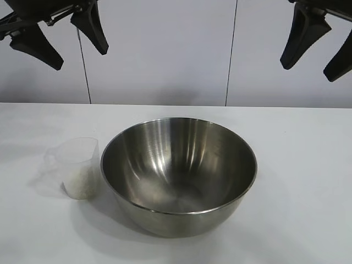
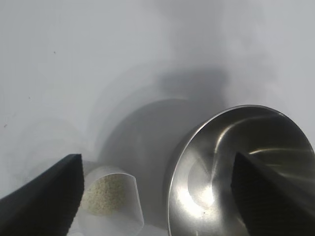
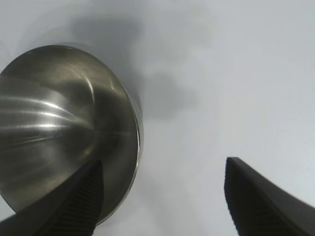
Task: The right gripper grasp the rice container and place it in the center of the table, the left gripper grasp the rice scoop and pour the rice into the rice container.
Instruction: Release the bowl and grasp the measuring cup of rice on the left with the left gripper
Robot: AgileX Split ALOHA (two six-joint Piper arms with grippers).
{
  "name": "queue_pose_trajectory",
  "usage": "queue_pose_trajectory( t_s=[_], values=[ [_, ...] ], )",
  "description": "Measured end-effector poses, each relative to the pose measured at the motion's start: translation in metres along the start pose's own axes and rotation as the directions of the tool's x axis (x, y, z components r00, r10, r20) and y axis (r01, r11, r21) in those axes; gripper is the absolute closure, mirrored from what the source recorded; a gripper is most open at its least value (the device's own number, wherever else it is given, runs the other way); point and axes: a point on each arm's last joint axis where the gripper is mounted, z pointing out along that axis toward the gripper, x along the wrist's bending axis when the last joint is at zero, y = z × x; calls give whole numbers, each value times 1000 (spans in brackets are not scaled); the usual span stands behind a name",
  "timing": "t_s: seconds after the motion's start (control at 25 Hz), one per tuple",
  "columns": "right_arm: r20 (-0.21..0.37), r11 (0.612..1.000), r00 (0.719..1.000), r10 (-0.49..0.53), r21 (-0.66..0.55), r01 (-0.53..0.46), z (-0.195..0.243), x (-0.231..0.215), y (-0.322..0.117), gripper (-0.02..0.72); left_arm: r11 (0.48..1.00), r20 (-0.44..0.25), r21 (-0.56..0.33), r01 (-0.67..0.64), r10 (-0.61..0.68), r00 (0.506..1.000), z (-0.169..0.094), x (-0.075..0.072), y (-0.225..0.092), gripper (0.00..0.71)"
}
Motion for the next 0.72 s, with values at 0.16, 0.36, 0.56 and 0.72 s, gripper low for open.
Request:
queue_pose_trajectory(
  t_s=[0.16, 0.36, 0.56, 0.72],
  values=[
    [2, 1000, 1000, -1, 0, 1, 0, 0, 0, 220, 1000, 0, 0, 0, 0, 1000, 0, 0, 0, 116],
    [2, 1000, 1000, -1, 0, 1, 0, 0, 0, 220, 1000, 0, 0, 0, 0, 1000, 0, 0, 0, 116],
    [2, 1000, 1000, -1, 0, 1, 0, 0, 0, 220, 1000, 0, 0, 0, 0, 1000, 0, 0, 0, 116],
    [2, 1000, 1000, -1, 0, 1, 0, 0, 0, 220, 1000, -14, -9, -11, 11, 1000, 0, 1, 1, 116]
  ],
)
